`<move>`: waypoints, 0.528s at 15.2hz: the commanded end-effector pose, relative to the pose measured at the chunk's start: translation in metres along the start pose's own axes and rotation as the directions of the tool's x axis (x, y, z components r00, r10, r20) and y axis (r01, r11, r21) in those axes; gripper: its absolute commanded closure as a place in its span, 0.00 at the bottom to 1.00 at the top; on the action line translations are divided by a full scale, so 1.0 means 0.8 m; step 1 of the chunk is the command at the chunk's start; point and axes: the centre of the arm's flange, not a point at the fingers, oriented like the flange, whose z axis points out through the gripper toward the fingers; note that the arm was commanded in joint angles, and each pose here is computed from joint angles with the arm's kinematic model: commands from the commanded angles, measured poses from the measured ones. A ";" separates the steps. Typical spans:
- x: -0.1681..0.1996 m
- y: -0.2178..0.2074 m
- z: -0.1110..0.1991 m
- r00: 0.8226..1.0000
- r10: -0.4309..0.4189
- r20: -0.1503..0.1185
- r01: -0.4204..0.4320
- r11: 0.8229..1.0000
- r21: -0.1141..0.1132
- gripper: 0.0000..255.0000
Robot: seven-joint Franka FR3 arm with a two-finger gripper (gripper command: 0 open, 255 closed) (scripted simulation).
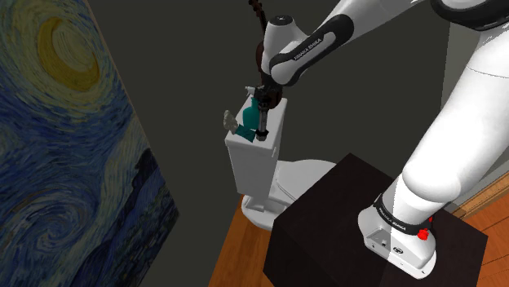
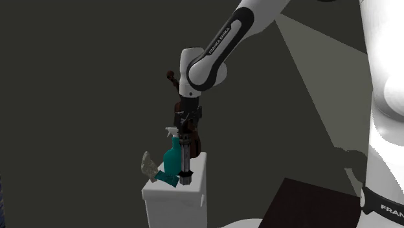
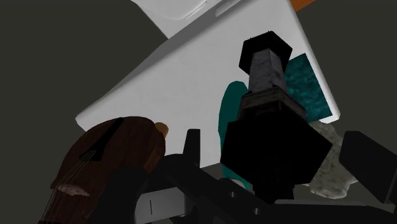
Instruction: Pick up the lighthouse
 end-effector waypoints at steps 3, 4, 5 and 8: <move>-0.006 -0.005 0.025 1.000 0.000 -0.001 0.000 1.000 -0.001 0.00; -0.007 -0.006 0.032 1.000 0.000 -0.001 0.000 1.000 -0.001 0.00; -0.008 -0.007 0.035 1.000 0.000 -0.001 0.000 1.000 -0.001 0.00; -0.008 -0.007 0.035 1.000 0.000 -0.001 0.000 1.000 0.000 1.00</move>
